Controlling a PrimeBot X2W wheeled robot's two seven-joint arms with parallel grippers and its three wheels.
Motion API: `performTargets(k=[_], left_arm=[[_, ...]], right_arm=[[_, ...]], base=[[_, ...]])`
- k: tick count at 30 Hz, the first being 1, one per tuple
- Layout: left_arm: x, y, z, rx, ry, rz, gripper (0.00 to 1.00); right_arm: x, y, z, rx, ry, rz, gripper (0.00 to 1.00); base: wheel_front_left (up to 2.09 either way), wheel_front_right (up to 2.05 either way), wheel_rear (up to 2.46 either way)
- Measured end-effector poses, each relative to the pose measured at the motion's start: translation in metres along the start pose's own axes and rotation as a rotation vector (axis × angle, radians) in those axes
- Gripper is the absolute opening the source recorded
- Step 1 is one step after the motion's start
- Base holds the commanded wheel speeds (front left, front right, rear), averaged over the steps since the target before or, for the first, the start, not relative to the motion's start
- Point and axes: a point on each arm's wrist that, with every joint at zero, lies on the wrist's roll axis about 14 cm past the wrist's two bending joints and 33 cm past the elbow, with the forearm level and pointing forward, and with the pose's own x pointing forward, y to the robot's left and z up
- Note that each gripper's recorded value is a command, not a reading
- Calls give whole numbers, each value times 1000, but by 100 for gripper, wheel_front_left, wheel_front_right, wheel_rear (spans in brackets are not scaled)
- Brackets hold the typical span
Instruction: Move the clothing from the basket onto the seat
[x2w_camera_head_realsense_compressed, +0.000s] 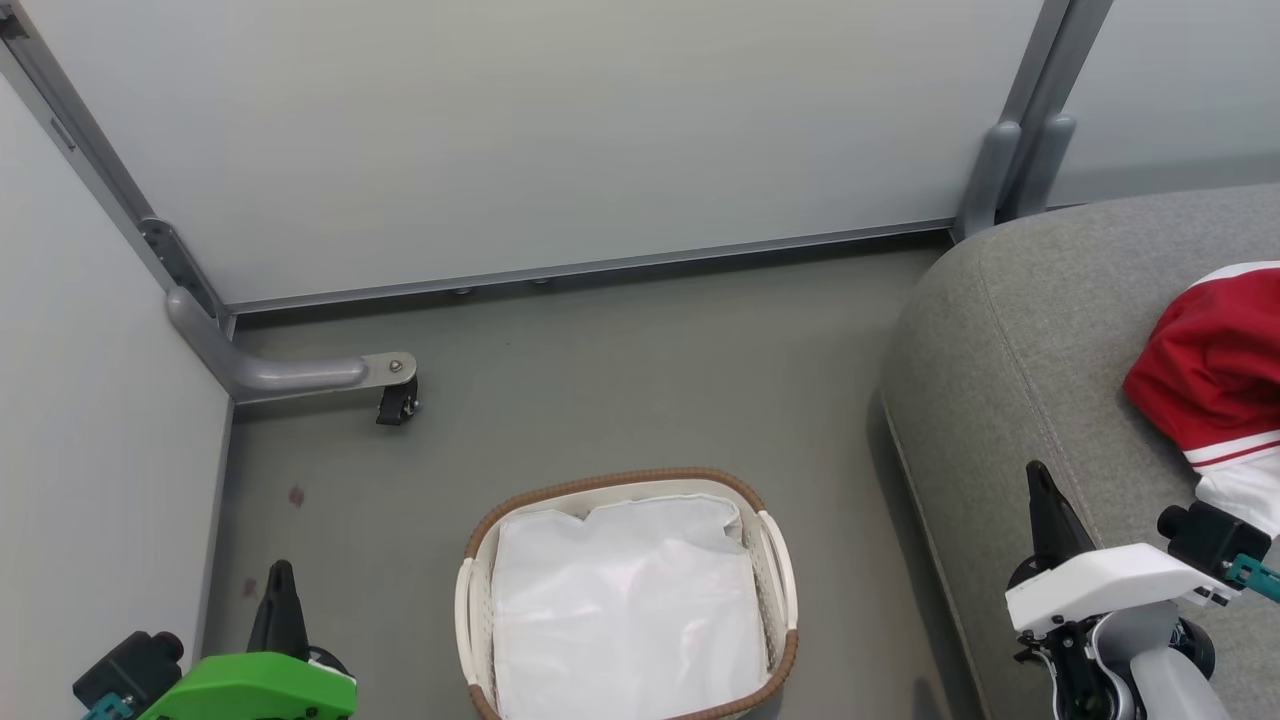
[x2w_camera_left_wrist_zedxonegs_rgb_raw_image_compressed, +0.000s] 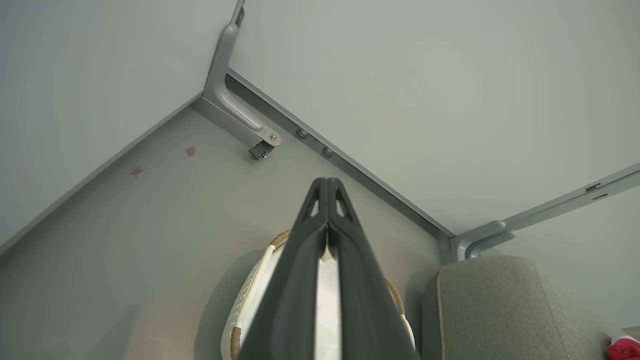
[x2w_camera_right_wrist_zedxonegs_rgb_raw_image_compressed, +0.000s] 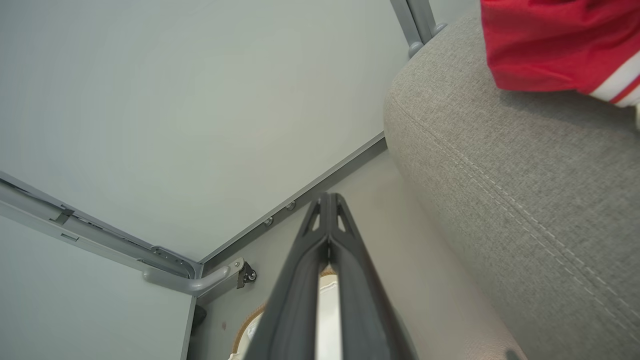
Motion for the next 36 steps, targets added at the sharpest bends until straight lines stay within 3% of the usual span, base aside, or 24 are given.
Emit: performTargets(k=[36], left_arm=[[9,-23,24,-415,-18,-70,0]], right_arm=[[-3,3,13,443,-6,7,0]], base=[[0,0,0]])
